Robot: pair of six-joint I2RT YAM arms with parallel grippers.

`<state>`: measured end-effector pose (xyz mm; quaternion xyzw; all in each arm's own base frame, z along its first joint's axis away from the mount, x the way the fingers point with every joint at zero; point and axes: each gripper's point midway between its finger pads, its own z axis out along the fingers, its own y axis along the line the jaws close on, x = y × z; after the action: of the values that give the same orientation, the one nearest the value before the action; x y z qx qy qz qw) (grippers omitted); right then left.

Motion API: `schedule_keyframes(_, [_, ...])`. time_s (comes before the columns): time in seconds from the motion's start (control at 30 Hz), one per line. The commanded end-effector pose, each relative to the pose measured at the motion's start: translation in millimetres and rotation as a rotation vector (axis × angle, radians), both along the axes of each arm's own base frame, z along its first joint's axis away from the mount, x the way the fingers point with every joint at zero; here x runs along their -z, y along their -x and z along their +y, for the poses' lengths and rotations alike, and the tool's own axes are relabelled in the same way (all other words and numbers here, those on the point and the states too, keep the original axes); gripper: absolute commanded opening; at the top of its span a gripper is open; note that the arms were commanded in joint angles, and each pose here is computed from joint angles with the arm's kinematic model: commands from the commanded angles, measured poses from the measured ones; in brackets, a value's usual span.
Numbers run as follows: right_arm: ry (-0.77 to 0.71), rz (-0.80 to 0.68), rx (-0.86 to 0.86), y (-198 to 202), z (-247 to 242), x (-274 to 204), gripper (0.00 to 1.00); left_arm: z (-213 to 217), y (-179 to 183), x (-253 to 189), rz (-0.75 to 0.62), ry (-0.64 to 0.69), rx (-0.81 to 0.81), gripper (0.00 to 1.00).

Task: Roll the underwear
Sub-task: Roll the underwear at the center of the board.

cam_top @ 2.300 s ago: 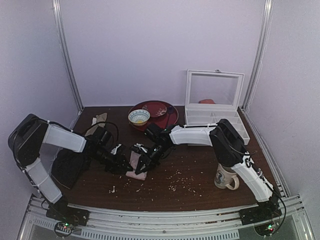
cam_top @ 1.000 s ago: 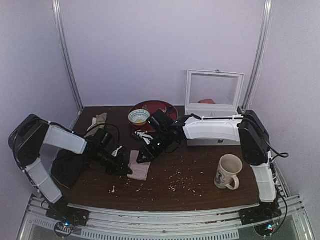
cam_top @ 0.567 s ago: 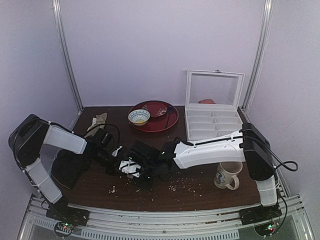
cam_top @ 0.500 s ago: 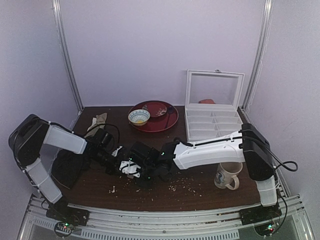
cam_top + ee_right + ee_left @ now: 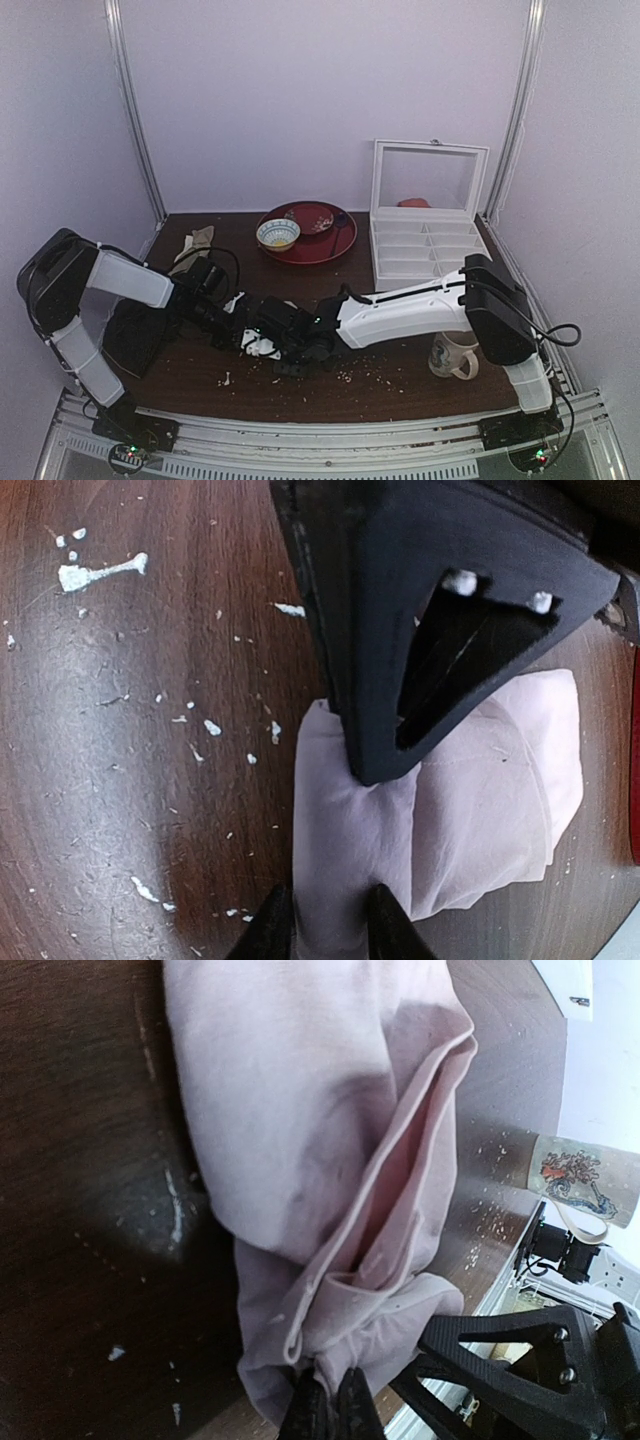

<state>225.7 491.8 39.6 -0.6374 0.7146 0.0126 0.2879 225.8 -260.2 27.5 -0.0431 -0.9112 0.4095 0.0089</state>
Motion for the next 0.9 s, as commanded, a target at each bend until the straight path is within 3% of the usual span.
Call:
schedule_keyframes(0.0, [0.028,-0.045,-0.014,-0.3,2.5,10.7,0.24,-0.1,4.7,3.8,0.015,-0.004,0.004,0.0])
schedule_keyframes(0.3, [0.084,-0.035,-0.028,1.0,-1.2,36.8,0.23,-0.3,5.9,3.2,0.017,-0.001,0.006,0.0])
schedule_keyframes(0.53, [0.082,-0.053,-0.047,3.9,-3.3,36.8,0.0,-0.4,5.7,3.0,0.018,0.002,0.006,0.0])
schedule_keyframes(0.77, [0.05,0.032,-0.108,20.3,2.2,26.3,0.0,0.6,4.6,-0.5,0.018,0.0,-0.009,0.0])
schedule_keyframes(0.87, [0.043,0.09,-0.121,27.3,4.2,23.2,0.0,5.9,-0.8,-3.3,0.023,0.004,-0.05,0.18])
